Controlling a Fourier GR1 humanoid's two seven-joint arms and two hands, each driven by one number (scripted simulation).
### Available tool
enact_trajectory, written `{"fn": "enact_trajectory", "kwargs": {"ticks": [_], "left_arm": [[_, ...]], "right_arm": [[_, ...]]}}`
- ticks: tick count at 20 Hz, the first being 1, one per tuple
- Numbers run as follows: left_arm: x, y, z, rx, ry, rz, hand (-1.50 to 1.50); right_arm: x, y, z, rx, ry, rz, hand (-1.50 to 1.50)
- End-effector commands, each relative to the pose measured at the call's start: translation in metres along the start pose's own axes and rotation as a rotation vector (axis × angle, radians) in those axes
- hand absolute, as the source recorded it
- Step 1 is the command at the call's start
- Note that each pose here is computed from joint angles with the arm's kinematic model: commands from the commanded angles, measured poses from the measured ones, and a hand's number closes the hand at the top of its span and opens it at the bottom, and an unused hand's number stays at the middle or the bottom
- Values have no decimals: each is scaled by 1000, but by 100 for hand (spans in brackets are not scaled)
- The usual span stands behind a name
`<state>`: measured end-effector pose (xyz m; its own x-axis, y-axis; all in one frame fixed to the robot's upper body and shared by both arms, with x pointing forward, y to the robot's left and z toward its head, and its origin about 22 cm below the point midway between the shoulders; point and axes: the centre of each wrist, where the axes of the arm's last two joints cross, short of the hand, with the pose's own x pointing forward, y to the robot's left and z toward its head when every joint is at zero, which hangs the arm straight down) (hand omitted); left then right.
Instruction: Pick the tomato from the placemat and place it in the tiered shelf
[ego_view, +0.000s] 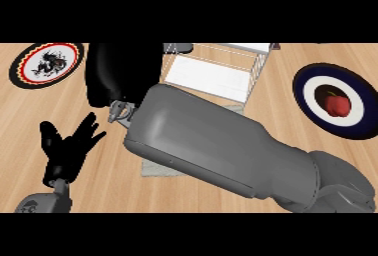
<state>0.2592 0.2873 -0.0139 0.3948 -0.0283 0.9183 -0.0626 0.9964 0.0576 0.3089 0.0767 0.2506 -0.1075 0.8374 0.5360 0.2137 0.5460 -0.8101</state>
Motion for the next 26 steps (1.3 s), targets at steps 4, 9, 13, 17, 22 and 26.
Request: {"fn": "enact_trajectory", "kwargs": {"ticks": [4, 9, 13, 17, 22, 26], "left_arm": [[-24, 3, 2, 12, 55, 13, 0], [-14, -2, 3, 28, 62, 10, 0], [-33, 8, 5, 21, 57, 17, 0], [-7, 4, 2, 4, 57, 13, 0], [-16, 24, 2, 16, 36, 15, 0], [-29, 22, 10, 7, 67, 3, 0]], "right_arm": [[55, -63, -20, -136, 228, -24, 150], [44, -90, -51, -173, 280, -36, 150], [43, -122, -66, -229, 284, -65, 150], [42, -133, -81, -242, 298, -31, 150], [5, -166, -115, -202, 300, -37, 150], [-20, -152, -130, -126, 313, 9, 150]]}}
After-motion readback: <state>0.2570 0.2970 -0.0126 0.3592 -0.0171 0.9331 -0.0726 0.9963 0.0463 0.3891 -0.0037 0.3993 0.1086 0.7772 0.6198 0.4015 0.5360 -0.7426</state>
